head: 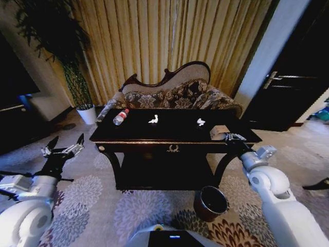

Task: Move to the front of the table and place the trash on the table into the trash bin.

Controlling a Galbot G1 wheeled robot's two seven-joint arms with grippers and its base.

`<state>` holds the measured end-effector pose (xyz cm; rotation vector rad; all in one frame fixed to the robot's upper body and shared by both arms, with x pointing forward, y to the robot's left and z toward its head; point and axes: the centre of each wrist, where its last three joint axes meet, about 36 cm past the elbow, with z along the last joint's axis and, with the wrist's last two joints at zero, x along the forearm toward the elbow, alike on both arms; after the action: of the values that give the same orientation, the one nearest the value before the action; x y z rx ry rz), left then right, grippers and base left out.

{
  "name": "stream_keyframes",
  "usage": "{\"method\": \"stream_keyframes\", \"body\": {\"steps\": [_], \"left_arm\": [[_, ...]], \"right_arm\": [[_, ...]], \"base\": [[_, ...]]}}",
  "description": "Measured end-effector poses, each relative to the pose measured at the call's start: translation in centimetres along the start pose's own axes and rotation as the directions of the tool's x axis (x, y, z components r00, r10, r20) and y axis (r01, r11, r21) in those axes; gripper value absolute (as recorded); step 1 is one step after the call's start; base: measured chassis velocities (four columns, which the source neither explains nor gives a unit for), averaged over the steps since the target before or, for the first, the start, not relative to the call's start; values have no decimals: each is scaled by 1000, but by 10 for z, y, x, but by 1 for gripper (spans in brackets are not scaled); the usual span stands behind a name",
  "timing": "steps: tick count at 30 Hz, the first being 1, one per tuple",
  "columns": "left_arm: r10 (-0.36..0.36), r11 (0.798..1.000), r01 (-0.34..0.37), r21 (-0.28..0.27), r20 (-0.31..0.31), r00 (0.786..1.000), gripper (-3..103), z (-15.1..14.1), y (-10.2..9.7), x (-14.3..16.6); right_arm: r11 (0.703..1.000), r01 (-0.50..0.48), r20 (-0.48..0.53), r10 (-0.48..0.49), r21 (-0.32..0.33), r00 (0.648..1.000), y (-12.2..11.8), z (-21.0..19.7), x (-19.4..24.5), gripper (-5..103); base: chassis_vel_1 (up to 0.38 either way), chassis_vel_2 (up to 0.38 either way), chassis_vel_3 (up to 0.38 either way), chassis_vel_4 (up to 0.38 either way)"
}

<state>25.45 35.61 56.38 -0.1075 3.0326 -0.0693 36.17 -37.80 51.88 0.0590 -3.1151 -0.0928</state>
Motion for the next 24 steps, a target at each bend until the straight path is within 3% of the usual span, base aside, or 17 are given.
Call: {"method": "stream_keyframes", "body": {"steps": [13, 24], "left_arm": [[2, 1000, -2, 1, 5, 1000, 100, -2, -2, 1], [3, 1000, -3, 7, 6, 1000, 100, -2, -4, 3]], "right_arm": [[1000, -27, -21, 27, -1, 999, -4, 15, 3, 0], [992, -104, -108, 111, 70, 988, -29, 87, 1, 0]], "base": [[73, -71, -77, 65], [16, -13, -10, 18]]}}
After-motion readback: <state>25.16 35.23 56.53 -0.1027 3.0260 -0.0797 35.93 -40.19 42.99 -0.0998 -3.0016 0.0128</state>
